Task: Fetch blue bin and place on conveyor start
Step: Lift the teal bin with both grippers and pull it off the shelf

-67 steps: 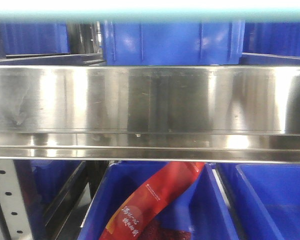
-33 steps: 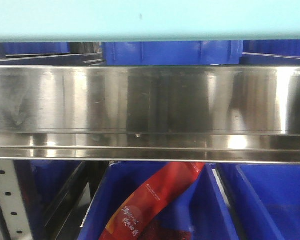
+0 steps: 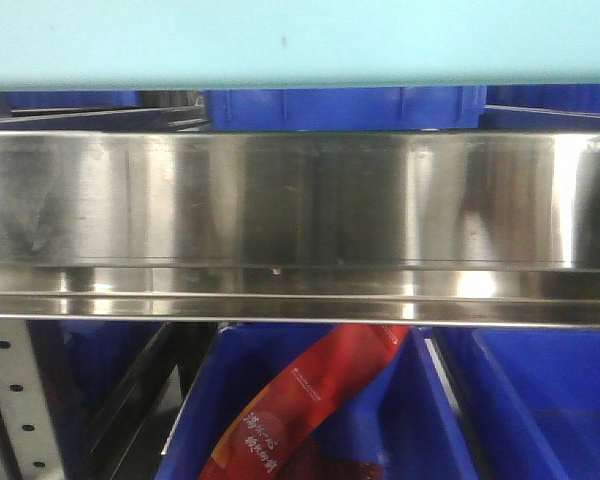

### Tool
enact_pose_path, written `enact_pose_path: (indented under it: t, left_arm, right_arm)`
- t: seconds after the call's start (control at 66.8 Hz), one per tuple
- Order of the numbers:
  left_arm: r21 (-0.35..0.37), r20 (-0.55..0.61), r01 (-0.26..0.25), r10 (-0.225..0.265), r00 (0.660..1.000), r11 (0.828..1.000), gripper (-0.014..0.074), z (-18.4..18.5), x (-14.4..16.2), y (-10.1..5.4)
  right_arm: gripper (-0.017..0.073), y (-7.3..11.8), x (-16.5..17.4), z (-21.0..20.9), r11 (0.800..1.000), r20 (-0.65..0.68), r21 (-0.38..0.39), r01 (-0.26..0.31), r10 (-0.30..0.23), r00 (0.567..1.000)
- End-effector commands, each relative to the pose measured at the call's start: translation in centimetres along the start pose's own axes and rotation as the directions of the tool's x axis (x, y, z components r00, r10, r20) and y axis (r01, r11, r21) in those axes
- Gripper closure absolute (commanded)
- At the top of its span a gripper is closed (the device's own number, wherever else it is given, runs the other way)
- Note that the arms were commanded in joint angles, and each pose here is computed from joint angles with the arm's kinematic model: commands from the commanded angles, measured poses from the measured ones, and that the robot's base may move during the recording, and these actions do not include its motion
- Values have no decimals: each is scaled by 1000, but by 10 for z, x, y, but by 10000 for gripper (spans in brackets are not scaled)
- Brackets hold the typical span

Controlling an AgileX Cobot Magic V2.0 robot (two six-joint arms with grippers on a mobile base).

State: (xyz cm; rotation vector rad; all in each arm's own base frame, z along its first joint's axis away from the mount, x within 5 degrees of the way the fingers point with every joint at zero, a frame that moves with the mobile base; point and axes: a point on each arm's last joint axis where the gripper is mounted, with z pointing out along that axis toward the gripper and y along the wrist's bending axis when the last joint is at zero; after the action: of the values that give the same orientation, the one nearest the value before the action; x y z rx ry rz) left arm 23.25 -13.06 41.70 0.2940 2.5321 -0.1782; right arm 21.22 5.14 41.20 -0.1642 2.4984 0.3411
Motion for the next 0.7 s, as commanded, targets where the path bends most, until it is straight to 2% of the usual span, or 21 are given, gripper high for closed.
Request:
enact_pose_path:
  t: [0.0,0.689]
  left_arm:
    - [-4,48,-16,16,999,1000,705,-5,-2,1]
    - [-4,48,-16,16,999,1000,705,-5,-2,1]
  right_arm:
    - [711,5,-2,-8,999,57,-30,33,-32,998]
    - [711,5,-15,-10,999,200,-29,32,-26,979]
